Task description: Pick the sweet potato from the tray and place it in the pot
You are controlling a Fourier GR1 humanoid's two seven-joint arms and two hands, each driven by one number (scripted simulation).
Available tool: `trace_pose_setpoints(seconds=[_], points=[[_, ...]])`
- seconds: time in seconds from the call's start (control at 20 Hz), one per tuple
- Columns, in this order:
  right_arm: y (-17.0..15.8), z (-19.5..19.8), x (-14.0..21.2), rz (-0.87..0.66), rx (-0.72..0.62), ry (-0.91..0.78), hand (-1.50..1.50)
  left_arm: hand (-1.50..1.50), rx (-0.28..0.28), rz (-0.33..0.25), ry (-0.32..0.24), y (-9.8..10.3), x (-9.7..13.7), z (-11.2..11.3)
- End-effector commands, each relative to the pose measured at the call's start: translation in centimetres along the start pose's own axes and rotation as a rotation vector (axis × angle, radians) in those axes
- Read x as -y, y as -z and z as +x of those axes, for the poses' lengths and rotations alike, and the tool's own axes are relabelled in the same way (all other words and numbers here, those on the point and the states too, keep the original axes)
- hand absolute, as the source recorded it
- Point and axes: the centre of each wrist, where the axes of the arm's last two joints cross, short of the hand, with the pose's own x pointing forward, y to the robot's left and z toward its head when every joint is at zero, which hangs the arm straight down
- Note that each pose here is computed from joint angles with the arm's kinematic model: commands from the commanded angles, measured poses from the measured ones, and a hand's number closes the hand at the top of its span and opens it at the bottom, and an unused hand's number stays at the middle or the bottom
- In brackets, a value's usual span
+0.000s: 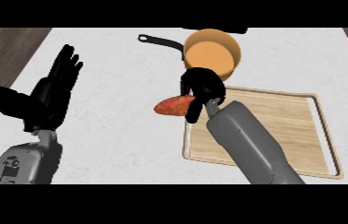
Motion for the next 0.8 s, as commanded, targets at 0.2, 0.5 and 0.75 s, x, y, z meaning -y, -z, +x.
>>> trace_pose_setpoints(seconds=[0.2,0.5,0.75], points=[[-2.4,10.6,4.8,-0.299,-0.01,0.109,1.5,0.0,-0.004,-0.069,-0.001,0.8,2.7,0.1],[-4.7,16.1,6.8,-0.65,-0.038,0.183,1.5,0.0,0.001,-0.028,0.018,1.7,2.4,0.4],[-5.2,19.3,9.3,-0.846,-0.078,0.203,1.5,0.0,-0.001,-0.007,0.0,1.9,1.1,0.8]])
